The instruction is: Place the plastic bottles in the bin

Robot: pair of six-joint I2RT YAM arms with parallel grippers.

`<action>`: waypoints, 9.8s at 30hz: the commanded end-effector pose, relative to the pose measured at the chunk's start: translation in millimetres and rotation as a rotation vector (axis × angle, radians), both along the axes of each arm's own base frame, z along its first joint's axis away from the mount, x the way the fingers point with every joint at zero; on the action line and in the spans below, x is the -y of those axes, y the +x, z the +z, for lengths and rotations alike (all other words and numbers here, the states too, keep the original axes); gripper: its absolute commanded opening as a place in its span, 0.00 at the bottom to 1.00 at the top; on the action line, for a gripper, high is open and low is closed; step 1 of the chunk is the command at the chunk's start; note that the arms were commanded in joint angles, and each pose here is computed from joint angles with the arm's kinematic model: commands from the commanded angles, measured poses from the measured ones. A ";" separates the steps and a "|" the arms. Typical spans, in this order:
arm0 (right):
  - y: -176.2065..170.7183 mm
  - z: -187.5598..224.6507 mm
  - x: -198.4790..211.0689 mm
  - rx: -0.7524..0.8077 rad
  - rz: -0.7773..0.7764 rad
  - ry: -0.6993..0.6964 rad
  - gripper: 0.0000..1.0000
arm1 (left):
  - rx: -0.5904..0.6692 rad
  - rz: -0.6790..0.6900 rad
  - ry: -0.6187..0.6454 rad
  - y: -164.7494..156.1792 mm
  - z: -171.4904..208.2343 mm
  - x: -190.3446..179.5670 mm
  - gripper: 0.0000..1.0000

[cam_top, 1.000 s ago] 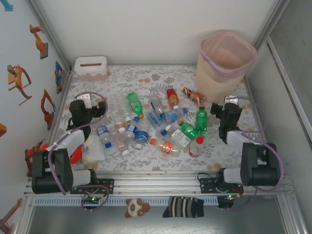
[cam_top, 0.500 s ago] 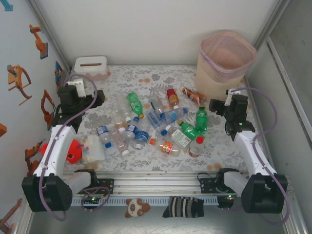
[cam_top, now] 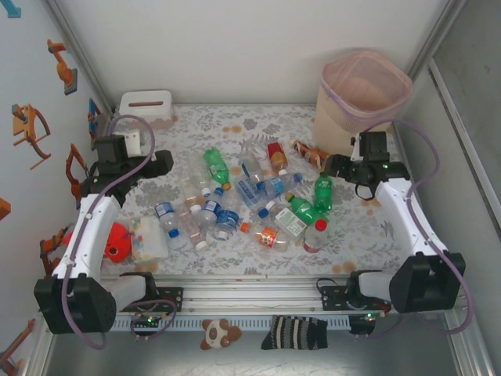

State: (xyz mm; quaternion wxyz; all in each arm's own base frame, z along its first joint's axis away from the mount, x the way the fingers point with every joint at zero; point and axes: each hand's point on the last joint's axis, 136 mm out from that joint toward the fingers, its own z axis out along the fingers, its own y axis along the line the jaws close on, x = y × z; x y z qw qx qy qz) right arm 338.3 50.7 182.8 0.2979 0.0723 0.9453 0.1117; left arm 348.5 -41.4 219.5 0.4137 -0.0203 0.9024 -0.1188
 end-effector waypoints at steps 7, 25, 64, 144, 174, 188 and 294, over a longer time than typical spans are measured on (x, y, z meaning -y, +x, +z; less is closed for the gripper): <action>-0.5 -49.4 -10.4 -0.173 -0.013 -0.040 0.78 | -0.052 -0.008 -0.041 -0.8 -16.1 0.0 0.97; 7.8 -134.0 -19.4 -0.331 -0.004 -0.109 0.72 | -0.048 0.030 -0.027 -3.0 -18.8 -11.6 0.97; -15.5 67.7 -16.0 -0.007 0.021 -0.058 0.58 | -0.014 0.038 -0.016 -8.4 -8.4 -13.8 0.97; 103.4 63.7 110.9 -0.273 -0.158 -0.333 0.49 | -0.063 0.015 -0.063 -8.4 -21.6 -6.4 0.97; 152.3 35.7 67.9 -0.156 -0.333 0.160 0.48 | -0.091 0.014 -0.065 -6.1 -28.7 -5.9 0.97; 196.6 -47.1 78.2 -0.223 -0.655 0.353 0.52 | -0.093 0.013 -0.061 -7.5 -28.6 -6.2 0.97; 57.0 184.0 54.4 0.316 -0.137 0.208 0.72 | -0.637 0.262 -0.139 -17.5 -139.1 -14.4 0.54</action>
